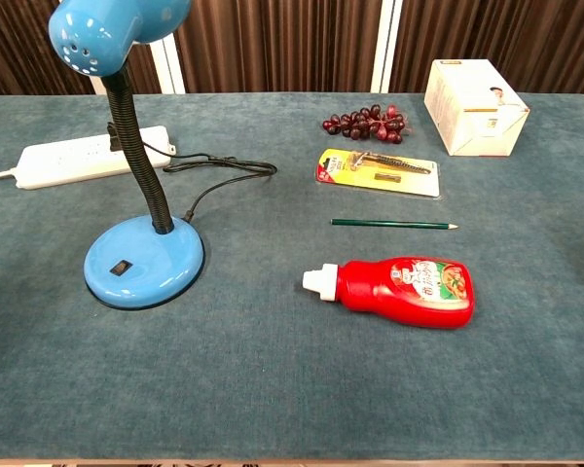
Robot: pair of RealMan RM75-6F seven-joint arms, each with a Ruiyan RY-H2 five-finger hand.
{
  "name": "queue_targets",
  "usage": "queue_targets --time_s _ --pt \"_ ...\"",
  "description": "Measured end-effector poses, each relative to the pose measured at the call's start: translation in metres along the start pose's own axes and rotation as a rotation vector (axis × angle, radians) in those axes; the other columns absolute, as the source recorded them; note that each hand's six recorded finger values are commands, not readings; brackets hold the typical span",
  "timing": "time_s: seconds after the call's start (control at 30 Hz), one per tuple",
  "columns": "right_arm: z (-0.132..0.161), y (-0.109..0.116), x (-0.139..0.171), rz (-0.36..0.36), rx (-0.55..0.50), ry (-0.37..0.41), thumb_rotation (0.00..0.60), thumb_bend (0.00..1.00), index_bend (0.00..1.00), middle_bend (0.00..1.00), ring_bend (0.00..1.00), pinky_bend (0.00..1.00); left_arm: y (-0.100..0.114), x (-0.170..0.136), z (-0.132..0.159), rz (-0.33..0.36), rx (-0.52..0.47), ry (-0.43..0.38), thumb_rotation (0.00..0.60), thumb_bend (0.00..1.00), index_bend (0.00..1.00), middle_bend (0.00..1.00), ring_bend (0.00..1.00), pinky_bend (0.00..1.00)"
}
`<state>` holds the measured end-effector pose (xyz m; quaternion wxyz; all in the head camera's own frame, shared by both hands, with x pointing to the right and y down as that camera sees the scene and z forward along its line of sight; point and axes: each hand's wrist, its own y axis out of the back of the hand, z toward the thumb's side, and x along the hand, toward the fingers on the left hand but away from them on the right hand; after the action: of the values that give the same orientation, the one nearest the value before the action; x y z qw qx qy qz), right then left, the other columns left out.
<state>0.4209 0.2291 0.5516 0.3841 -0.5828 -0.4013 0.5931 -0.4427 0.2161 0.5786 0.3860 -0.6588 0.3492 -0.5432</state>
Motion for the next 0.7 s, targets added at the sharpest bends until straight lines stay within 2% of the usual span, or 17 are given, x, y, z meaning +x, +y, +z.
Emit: queue_targets --time_s 0.4,0.7 --pt "-0.002 0.0 0.0 0.0 0.008 -0.01 0.6 0.14 0.12 0.05 0.04 1.0 -0.062 0.037 0.043 -0.232 0.023 -0.101 0.6 0.53 0.09 0.71 0.73 0.74" --pt "-0.004 0.0 -0.001 0.0 0.008 -0.021 0.6 0.14 0.12 0.05 0.04 1.0 -0.091 0.038 0.059 -0.314 0.042 -0.136 0.6 0.53 0.09 0.7 0.73 0.74"
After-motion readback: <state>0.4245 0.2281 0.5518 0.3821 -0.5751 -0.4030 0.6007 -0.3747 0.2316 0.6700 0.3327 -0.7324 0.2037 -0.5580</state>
